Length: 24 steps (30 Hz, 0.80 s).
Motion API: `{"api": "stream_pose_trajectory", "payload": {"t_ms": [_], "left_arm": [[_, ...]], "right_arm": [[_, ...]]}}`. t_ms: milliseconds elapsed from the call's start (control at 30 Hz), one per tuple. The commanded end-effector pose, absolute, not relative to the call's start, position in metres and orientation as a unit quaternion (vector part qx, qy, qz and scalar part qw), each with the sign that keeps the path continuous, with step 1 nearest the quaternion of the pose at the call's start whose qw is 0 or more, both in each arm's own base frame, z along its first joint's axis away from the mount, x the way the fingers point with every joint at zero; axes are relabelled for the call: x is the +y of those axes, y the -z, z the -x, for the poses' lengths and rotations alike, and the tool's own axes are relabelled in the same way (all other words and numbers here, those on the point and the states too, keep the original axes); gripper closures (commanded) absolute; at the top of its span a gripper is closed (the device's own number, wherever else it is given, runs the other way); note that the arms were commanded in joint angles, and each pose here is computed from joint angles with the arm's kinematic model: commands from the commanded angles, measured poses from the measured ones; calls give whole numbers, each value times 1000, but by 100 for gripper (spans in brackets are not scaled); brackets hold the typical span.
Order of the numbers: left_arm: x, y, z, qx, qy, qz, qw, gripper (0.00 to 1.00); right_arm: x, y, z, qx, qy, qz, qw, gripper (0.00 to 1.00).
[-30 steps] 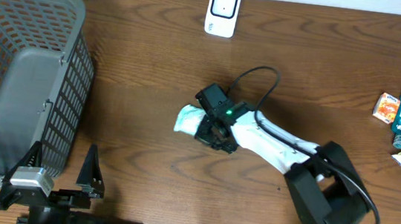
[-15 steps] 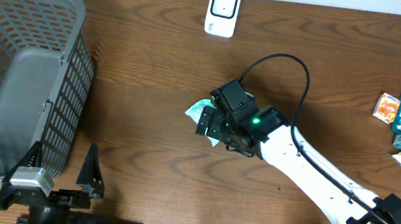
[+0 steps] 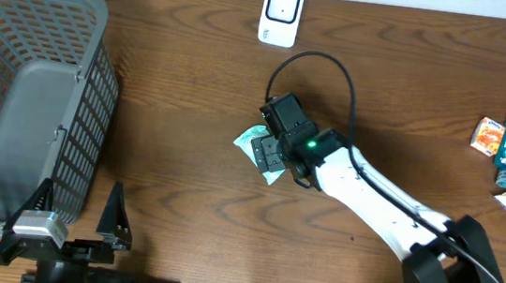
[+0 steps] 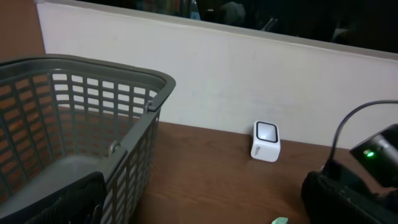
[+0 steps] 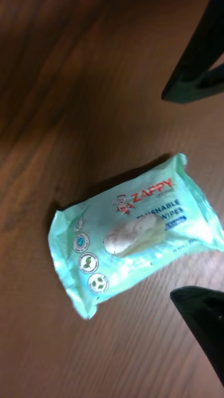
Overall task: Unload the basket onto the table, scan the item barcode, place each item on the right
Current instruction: 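Lower the right gripper and grasp the wipes pack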
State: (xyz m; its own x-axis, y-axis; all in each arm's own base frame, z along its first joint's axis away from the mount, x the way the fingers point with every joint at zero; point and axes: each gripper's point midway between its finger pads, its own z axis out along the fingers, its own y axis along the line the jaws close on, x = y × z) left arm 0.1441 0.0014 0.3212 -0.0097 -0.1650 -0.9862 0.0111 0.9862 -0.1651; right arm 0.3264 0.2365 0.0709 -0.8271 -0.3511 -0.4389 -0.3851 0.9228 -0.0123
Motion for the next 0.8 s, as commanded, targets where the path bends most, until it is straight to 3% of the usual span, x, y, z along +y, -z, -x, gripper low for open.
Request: {"api": "stream_pose_trajectory", "payload": {"t_ms": [0,233,400,433,600,767], "left_arm": [[2,-321,-144,707,57,49,703,2],[2,-322,-144,707,57,49,703,2],[2,-322,-144,707,57,49,703,2],[2,-322,-144,707,57,49,703,2],[2,-321,-144,707,57,49,703,2],[2,-322,-144,707,57,49,703,2]], "right_arm": [[243,-51,-324,924,0,319,210,14],[258,-33,-317,894,64,386,220,12],[256,-23,-330,890,100,378,236,18],[254,-17,-332,889,108,377,235,28],[252,-4,-330,894,111,374,221,60],[249,11,-325,902,113,363,204,63]]}}
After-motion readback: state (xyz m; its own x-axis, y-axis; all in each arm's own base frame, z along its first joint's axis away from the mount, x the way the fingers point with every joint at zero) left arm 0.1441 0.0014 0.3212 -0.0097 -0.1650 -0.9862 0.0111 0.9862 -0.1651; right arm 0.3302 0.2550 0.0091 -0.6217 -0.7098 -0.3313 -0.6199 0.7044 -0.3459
